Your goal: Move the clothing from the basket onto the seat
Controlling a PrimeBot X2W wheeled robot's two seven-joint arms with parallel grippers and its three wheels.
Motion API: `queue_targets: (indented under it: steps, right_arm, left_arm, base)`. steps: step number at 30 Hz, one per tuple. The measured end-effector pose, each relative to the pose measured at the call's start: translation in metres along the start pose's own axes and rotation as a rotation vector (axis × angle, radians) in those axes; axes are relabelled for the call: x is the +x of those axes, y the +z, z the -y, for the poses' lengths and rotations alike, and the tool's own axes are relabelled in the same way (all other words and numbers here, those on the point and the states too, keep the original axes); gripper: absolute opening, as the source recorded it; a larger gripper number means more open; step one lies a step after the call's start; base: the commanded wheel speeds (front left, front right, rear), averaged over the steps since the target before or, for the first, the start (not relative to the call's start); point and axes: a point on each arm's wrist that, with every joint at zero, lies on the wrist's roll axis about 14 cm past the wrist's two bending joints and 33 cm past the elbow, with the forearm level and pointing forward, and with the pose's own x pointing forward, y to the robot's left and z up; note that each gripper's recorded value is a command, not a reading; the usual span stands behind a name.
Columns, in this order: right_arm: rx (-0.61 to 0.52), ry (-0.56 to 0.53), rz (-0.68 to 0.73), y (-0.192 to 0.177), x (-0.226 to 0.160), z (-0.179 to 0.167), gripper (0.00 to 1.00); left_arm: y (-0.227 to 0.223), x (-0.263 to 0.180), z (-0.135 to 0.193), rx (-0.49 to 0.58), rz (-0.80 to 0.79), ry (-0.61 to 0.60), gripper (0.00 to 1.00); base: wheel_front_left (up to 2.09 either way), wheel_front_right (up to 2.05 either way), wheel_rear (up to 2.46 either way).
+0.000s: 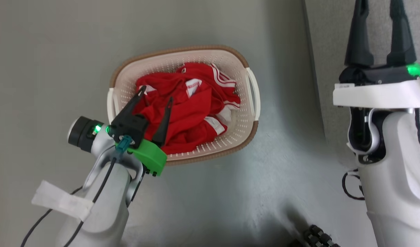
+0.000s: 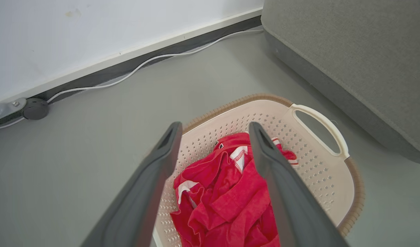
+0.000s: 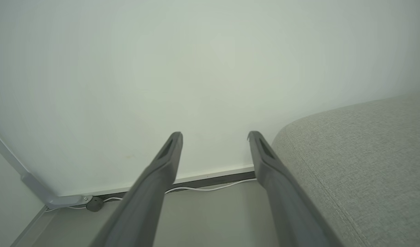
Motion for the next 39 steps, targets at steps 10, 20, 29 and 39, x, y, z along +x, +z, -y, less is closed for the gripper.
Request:
queue_targets:
  steps: [10, 20, 29, 39]
  right_arm:
    - [-0.024, -0.012, -0.003, -0.026, 0.025, 0.012, 1.0]
    - [-0.048, -0.025, -0.031, -0.062, 0.044, 0.026, 1.0]
    - [-0.059, -0.041, -0.079, -0.087, 0.043, 0.037, 1.0]
    - [-0.06, -0.044, -0.101, -0.098, 0.043, 0.042, 1.0]
  left_arm:
    - [-0.045, 0.041, 0.0, -0.019, -0.09, -0.061, 1.0]
    - [-0.097, 0.067, 0.015, -0.015, -0.174, -0.155, 1.0]
    - [-0.133, 0.076, 0.017, -0.03, -0.248, -0.178, 1.0]
    - [-0.155, 0.089, 0.011, -0.028, -0.291, -0.179, 1.0]
  base:
    - [0.0, 0.0, 0.0]
    - [0.0, 0.0, 0.0]
    - [0.0, 0.0, 0.0]
    - [0.0, 0.0, 0.0]
